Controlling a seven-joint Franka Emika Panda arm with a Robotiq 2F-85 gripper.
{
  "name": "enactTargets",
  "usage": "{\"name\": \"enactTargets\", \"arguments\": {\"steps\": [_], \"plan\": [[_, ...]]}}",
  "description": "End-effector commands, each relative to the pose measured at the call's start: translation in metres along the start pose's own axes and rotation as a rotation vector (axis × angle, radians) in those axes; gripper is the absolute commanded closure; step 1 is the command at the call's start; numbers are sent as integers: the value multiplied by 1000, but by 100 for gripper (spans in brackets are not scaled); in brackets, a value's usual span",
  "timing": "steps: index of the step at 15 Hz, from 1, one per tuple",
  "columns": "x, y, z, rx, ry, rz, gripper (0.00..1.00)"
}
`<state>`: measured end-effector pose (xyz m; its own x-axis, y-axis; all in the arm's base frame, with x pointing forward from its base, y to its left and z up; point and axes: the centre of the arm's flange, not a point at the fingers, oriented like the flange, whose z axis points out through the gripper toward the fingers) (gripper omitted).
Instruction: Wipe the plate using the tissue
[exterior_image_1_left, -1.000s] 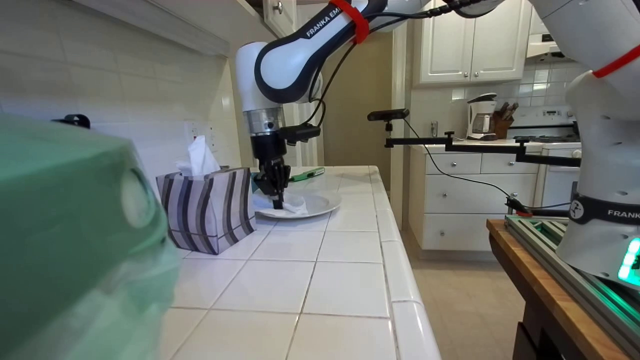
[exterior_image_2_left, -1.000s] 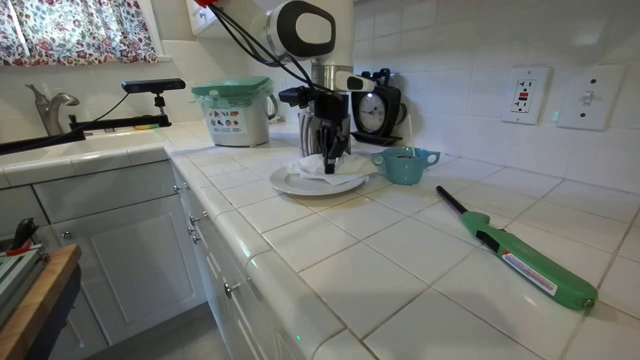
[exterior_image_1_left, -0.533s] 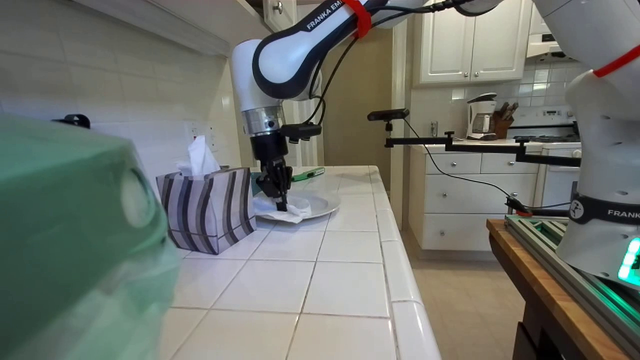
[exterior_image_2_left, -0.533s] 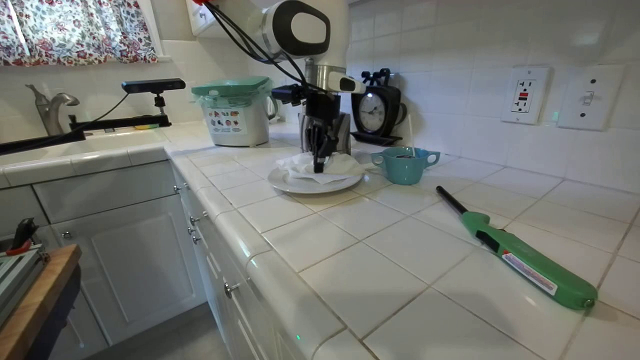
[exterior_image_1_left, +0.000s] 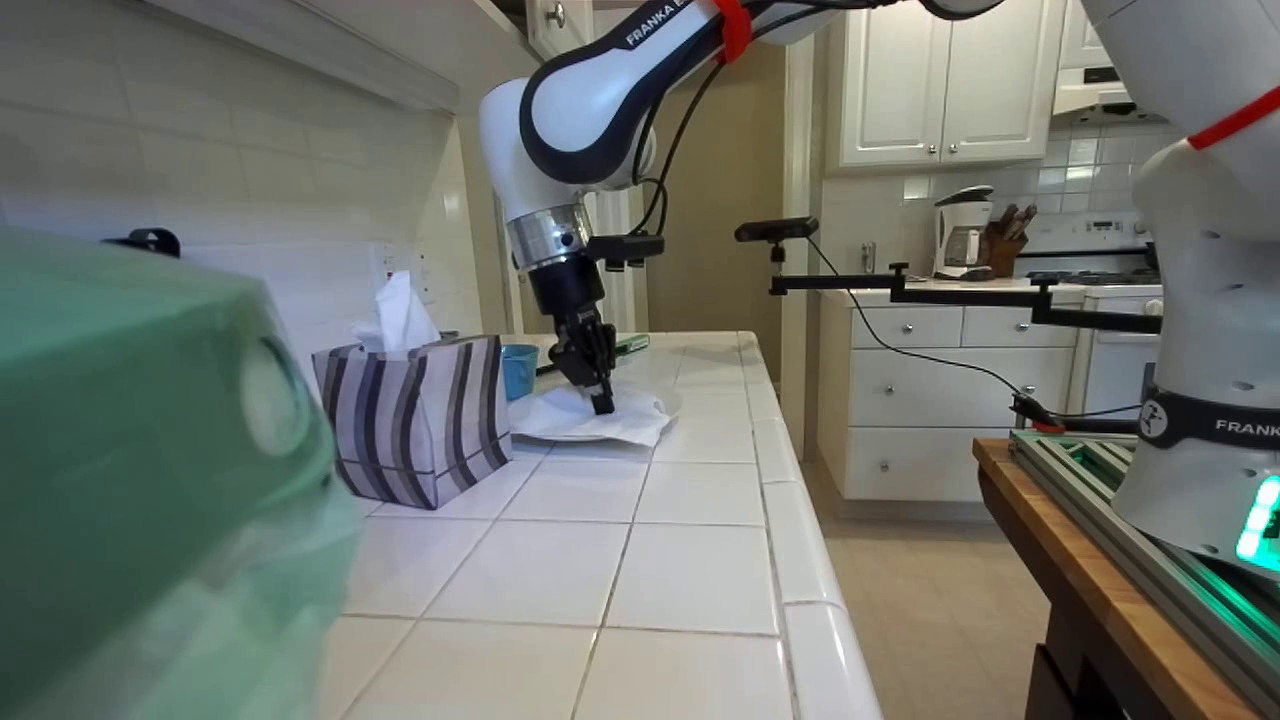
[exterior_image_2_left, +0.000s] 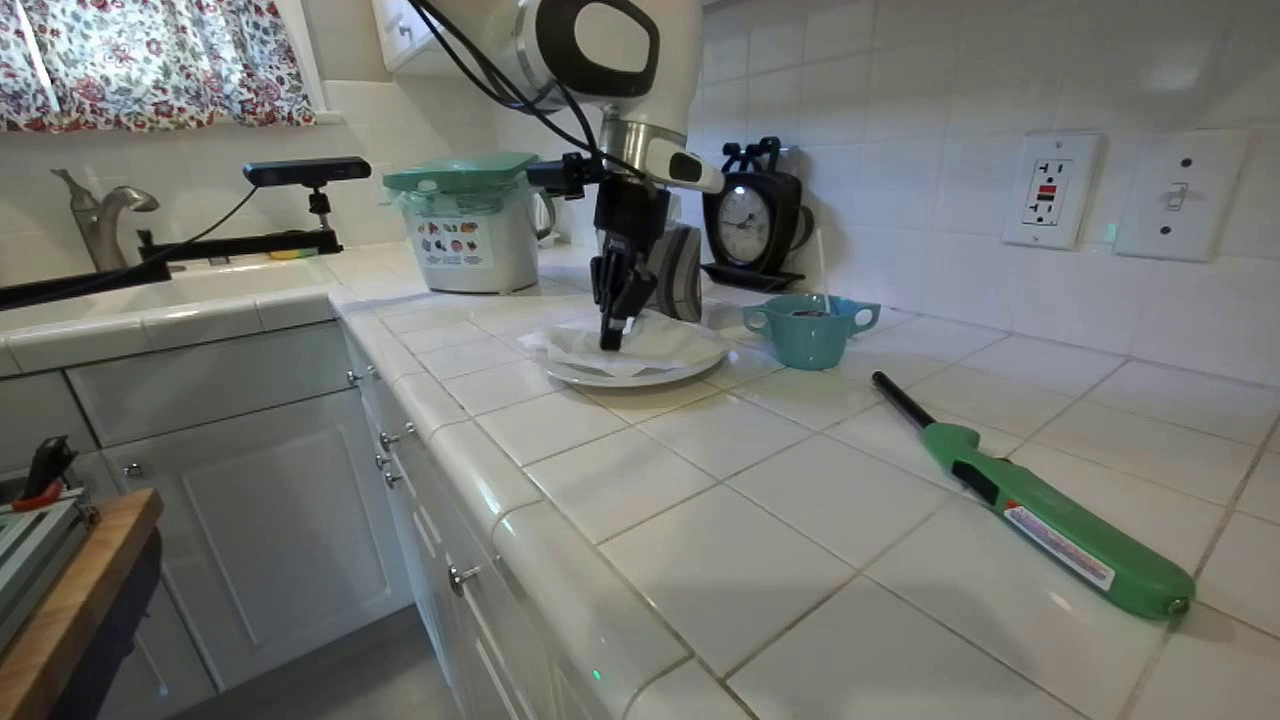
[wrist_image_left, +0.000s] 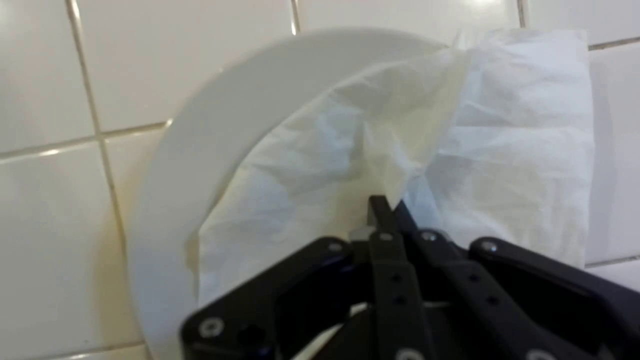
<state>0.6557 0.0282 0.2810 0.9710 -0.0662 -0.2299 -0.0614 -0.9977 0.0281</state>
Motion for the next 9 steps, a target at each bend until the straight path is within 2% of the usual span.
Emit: {"name": "enactTargets", "arguments": {"steps": [1, 9], "plan": [[-11, 15, 6, 20, -35, 3, 100], [-2, 41, 13, 4, -31, 57, 100]]}}
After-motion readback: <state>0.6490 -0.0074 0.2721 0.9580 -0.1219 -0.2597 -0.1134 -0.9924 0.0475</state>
